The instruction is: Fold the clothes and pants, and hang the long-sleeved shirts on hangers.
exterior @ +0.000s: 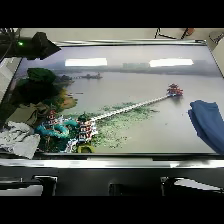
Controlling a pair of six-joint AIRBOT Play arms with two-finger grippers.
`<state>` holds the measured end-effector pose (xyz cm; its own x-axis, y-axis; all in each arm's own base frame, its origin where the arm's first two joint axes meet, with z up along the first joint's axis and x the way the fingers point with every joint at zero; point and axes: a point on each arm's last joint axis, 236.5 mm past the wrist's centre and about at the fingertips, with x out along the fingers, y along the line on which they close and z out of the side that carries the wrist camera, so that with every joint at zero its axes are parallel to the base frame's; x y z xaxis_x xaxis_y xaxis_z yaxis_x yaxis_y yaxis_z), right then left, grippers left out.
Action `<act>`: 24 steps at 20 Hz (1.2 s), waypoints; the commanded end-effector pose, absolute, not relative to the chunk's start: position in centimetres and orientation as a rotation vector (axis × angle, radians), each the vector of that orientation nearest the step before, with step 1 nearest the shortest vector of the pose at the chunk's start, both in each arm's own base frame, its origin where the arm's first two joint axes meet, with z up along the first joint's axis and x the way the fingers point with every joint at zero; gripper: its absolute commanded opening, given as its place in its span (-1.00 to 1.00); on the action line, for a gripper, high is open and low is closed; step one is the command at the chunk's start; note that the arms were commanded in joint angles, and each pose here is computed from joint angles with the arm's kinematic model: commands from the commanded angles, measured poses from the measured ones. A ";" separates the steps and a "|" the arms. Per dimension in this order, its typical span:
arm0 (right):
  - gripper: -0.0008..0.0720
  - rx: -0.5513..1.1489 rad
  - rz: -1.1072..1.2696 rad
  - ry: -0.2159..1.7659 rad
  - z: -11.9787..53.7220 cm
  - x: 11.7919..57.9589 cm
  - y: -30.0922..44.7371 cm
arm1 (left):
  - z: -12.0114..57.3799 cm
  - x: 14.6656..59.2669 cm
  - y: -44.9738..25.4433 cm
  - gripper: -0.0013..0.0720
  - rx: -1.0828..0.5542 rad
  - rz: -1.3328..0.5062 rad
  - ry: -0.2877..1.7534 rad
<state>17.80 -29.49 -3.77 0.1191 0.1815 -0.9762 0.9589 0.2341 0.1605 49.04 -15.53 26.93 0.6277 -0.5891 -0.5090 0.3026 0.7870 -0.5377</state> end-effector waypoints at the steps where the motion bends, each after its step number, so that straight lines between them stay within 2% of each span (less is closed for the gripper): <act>1: -0.86 1.131 -0.928 1.331 -6.1 15.2 -28.8 | 26.8 49.0 -15.8 -0.91 -0.426 -0.533 0.731; 8: -0.86 1.126 -0.926 1.404 -7.7 13.6 -27.2 | 26.8 49.0 -15.7 -0.91 -0.424 -0.534 0.729; 9: -0.73 1.124 -0.927 1.401 -7.4 13.6 -27.1 | 26.8 49.0 -15.7 -0.91 -0.424 -0.534 0.729; 10: -0.09 1.114 -0.931 1.388 -6.9 13.6 -27.2 | 26.9 49.1 -15.7 -0.91 -0.424 -0.533 0.727; 11: 0.86 1.098 -0.927 1.372 -6.0 13.9 -27.5 | 26.9 49.1 -15.7 -0.91 -0.425 -0.533 0.726; 12: 0.96 1.089 -0.910 1.357 -4.6 14.3 -27.8 | 26.9 49.1 -15.8 -0.91 -0.425 -0.534 0.726; 14: 0.96 1.088 -0.883 1.296 0.0 16.0 -29.0 | 27.2 48.9 -16.3 -0.91 -0.440 -0.554 0.723; 16: 0.96 1.006 -0.852 1.064 7.4 20.1 -32.8 | 28.4 49.3 -16.4 -0.91 -0.411 -0.569 0.667; 18: 0.96 0.797 -0.742 0.690 19.1 27.3 -35.8 | 29.9 50.8 -15.2 -0.91 -0.333 -0.520 0.564; 20: 0.96 0.563 -0.643 0.434 29.5 33.2 -34.0 | 27.8 52.8 -10.1 -0.92 -0.152 -0.279 0.569; 22: 0.95 0.491 -0.467 0.405 32.4 38.8 -26.9 | 22.8 52.6 -3.3 -0.91 -0.009 0.041 0.708; 23: 0.95 0.488 -0.371 0.516 30.2 40.9 -22.3 | 19.9 51.7 -2.0 -0.86 0.007 0.098 0.809; 24: 0.94 0.466 -0.291 0.664 26.8 42.3 -18.1 | 16.5 50.4 -1.8 -0.36 -0.001 0.104 0.929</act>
